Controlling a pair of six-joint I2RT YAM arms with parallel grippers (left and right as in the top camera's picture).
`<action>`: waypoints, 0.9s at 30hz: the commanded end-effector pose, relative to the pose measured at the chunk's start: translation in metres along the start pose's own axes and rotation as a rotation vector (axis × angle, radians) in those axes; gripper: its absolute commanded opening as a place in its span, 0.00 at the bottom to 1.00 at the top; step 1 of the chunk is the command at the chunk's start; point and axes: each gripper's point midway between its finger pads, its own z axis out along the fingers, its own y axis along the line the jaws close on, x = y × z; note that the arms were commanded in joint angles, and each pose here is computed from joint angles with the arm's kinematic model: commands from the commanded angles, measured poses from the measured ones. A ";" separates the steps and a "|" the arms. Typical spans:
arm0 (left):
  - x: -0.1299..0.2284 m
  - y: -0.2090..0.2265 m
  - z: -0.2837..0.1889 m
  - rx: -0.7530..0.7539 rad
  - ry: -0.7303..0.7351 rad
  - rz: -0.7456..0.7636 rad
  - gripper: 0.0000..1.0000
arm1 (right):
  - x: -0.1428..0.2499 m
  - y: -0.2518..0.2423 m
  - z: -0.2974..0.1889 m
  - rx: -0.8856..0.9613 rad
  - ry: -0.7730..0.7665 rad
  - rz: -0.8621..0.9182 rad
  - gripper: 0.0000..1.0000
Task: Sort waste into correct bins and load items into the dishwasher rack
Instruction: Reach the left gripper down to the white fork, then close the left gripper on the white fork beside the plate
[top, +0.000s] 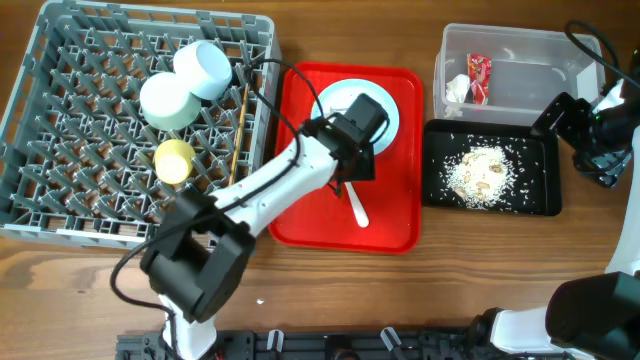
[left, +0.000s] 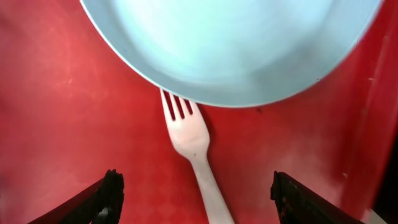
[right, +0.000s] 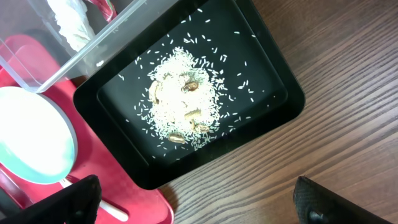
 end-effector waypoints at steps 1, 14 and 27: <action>-0.003 0.010 0.018 -0.095 -0.047 -0.051 0.76 | -0.002 0.004 -0.012 -0.022 -0.038 -0.020 1.00; -0.002 0.014 0.055 -0.145 -0.058 -0.091 0.78 | -0.002 0.004 -0.012 -0.022 -0.037 -0.021 1.00; 0.003 0.018 0.065 -0.162 -0.038 -0.088 0.37 | -0.002 0.004 -0.012 -0.022 -0.037 -0.020 1.00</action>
